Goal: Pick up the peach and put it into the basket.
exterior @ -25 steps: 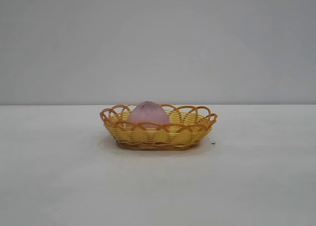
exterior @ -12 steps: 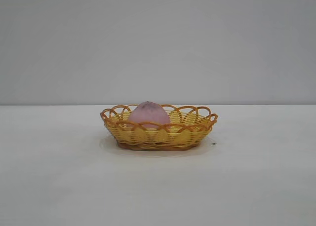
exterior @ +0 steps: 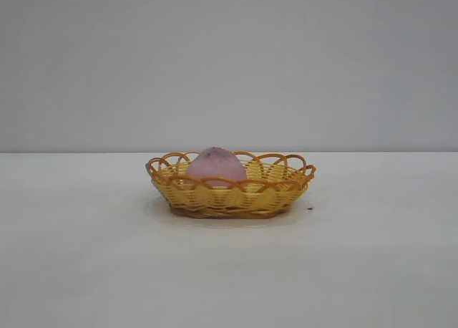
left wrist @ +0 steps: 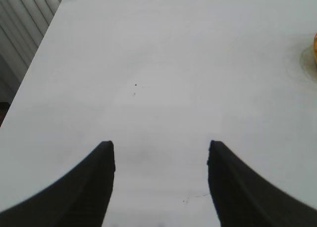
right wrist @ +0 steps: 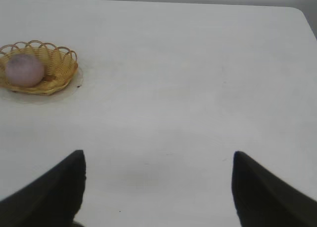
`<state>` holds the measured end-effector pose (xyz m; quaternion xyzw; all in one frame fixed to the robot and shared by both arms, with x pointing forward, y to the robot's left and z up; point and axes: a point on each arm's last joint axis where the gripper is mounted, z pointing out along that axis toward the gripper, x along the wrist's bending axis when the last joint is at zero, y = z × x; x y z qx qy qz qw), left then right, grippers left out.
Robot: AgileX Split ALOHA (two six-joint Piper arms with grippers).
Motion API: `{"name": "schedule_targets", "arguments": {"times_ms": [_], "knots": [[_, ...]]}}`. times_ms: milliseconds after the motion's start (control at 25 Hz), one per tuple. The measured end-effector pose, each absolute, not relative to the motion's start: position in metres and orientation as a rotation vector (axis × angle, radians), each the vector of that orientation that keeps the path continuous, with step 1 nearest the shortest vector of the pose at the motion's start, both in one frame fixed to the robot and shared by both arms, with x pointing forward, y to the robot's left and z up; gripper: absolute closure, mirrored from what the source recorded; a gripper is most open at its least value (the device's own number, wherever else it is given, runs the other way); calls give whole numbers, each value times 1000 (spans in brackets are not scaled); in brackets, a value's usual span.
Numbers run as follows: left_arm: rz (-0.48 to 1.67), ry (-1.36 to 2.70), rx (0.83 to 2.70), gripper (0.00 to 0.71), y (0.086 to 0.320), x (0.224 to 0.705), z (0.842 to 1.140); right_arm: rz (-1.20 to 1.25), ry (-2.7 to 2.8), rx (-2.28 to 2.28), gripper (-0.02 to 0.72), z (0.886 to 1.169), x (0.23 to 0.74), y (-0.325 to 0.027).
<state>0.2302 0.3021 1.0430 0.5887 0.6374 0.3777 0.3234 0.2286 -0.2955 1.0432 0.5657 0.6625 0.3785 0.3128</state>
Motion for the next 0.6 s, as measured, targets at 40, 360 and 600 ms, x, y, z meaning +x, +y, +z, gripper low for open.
{"name": "schedule_targets", "arguments": {"times_ms": [40,360,600], "knots": [[991,1673,1545,305,302,230,1043,998,1747,1492,180,1043,229,-295],[991,1673,1545,305,302,230,1043,998,1747,1492,180,1043,229,-295],[991,1673,1545,305,302,230,1043,1006,1761,1481,180,1043,229,-296]]}}
